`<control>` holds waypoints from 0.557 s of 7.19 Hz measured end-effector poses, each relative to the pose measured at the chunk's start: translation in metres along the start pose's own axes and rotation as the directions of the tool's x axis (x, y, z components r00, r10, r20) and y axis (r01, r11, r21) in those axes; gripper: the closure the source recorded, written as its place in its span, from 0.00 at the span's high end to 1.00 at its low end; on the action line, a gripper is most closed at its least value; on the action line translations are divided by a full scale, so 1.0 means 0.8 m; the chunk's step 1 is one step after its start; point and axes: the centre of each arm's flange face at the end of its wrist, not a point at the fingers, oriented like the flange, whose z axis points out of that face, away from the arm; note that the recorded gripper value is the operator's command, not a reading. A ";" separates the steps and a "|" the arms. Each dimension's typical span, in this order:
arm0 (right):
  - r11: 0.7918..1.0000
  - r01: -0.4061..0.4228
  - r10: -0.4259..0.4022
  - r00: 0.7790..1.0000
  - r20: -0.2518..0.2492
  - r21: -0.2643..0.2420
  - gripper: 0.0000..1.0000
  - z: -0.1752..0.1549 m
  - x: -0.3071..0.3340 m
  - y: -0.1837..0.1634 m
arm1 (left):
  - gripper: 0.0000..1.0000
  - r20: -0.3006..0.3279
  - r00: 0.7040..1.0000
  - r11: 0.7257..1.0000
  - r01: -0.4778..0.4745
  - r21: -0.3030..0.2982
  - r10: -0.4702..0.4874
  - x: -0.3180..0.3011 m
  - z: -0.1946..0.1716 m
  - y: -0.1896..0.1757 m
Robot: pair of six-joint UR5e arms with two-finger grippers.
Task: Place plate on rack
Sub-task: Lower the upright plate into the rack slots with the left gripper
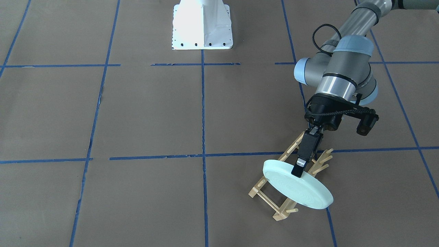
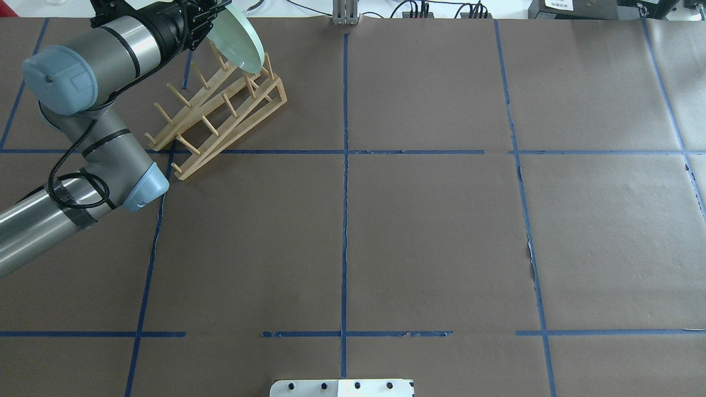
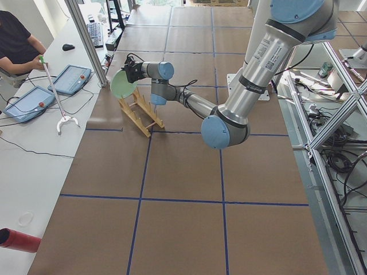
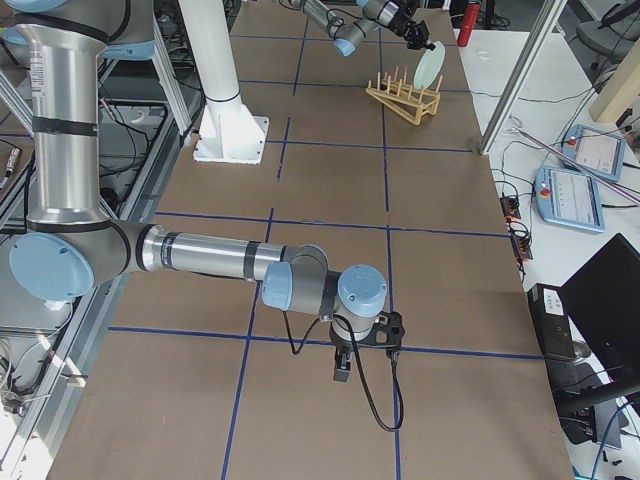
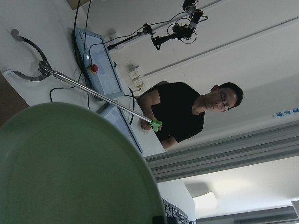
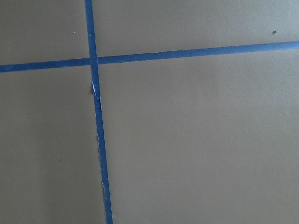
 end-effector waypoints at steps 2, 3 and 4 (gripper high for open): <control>1.000 0.000 0.000 1.000 0.000 0.000 1.00 0.000 0.000 0.000 | 0.00 0.018 1.000 1.000 -0.002 0.003 0.001 -0.011 0.006 0.000; 1.000 0.000 0.000 1.000 0.000 0.000 1.00 0.000 0.000 0.000 | 0.19 0.025 1.000 1.000 -0.002 0.004 0.002 -0.016 0.008 0.000; 1.000 0.000 0.000 1.000 0.000 0.000 1.00 0.000 0.000 0.000 | 0.99 0.029 1.000 1.000 -0.002 0.004 0.002 -0.017 0.009 0.000</control>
